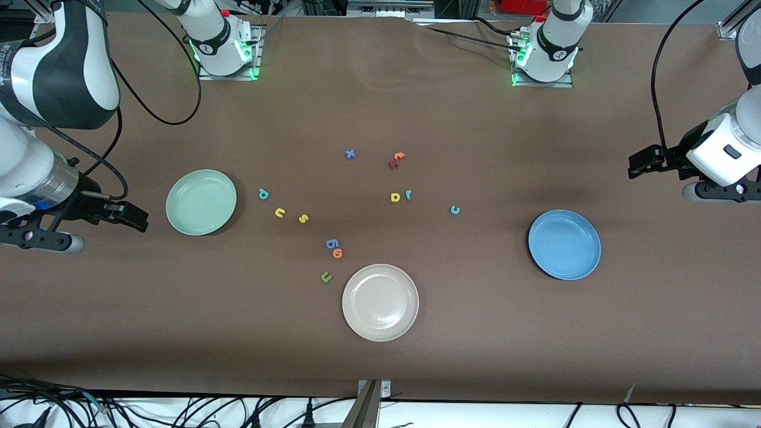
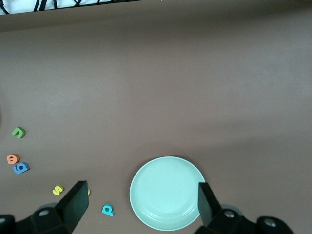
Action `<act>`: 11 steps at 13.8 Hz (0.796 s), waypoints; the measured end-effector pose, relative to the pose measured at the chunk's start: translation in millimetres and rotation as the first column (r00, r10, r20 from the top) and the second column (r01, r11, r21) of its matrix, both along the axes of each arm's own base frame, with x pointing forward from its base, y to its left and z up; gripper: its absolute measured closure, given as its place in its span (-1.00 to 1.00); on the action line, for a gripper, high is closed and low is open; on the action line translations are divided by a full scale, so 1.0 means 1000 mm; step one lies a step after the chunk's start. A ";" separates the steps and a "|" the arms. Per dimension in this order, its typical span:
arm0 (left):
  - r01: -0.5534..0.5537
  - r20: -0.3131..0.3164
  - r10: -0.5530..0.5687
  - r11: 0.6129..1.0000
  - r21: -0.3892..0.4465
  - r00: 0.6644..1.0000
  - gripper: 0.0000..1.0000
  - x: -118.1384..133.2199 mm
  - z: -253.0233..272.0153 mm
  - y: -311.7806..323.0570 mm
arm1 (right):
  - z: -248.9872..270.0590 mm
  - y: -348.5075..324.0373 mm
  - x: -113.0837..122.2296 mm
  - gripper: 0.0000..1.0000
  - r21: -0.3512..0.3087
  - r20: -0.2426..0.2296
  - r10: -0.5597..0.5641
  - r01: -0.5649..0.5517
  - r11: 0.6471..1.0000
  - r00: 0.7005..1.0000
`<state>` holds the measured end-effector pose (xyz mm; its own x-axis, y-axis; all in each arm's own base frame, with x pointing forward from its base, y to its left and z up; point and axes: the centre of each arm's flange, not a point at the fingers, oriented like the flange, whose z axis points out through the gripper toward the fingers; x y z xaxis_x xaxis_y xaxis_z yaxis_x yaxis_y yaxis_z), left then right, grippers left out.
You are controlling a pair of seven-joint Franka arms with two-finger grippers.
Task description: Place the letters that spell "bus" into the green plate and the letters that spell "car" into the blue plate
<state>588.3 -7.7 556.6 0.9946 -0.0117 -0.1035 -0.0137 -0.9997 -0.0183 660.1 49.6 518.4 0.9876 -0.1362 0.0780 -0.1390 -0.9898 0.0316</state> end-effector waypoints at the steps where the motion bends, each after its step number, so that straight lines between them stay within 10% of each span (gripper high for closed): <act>1: 0.000 0.000 0.000 1.000 0.000 1.000 -1.00 0.000 0.000 0.000 | 0.000 0.000 0.000 -0.99 0.000 0.000 0.000 0.000 1.000 1.000; 11: 0.000 0.000 0.000 1.000 0.000 1.000 -1.00 0.000 0.000 0.000 | 0.000 -0.002 0.000 -0.99 0.000 -0.002 -0.009 0.009 1.000 1.000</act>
